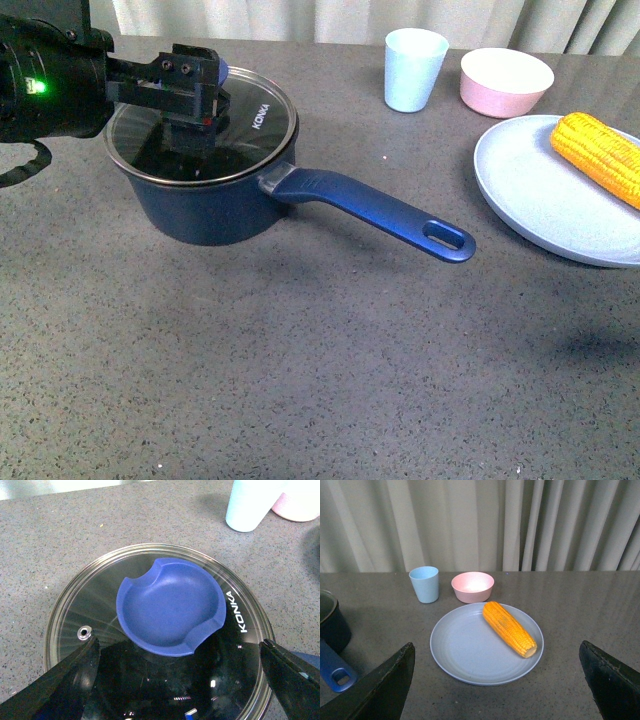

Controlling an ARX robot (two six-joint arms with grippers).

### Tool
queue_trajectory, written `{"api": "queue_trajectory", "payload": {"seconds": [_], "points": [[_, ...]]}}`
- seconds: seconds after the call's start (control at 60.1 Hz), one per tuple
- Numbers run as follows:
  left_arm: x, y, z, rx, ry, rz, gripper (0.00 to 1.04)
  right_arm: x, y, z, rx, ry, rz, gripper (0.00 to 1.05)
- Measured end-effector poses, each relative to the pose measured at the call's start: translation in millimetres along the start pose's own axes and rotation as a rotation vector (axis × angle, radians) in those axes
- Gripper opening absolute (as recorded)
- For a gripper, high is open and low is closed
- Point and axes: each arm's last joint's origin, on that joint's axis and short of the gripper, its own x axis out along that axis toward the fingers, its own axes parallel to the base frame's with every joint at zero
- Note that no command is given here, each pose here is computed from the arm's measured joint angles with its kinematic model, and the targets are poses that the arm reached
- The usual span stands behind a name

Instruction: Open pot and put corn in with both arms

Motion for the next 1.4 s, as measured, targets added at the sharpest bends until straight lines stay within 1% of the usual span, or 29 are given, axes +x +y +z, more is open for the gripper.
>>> {"api": "queue_trajectory", "payload": {"seconds": [0.849, 1.198, 1.231, 1.281, 1.398], "points": [[35, -10, 10, -0.011, 0.008, 0.019, 0.96, 0, 0, 0, 0.0, 0.0, 0.0, 0.96], [42, -13, 13, -0.014, 0.013, 0.033, 0.96, 0, 0, 0, 0.0, 0.0, 0.0, 0.96], [42, -13, 13, -0.014, 0.016, 0.039, 0.93, 0, 0, 0, 0.0, 0.0, 0.0, 0.96], [42, -13, 13, -0.017, 0.018, 0.053, 0.82, 0, 0, 0, 0.0, 0.0, 0.0, 0.96], [42, -13, 13, -0.02, 0.021, 0.064, 0.64, 0, 0, 0, 0.0, 0.0, 0.0, 0.96]]}}
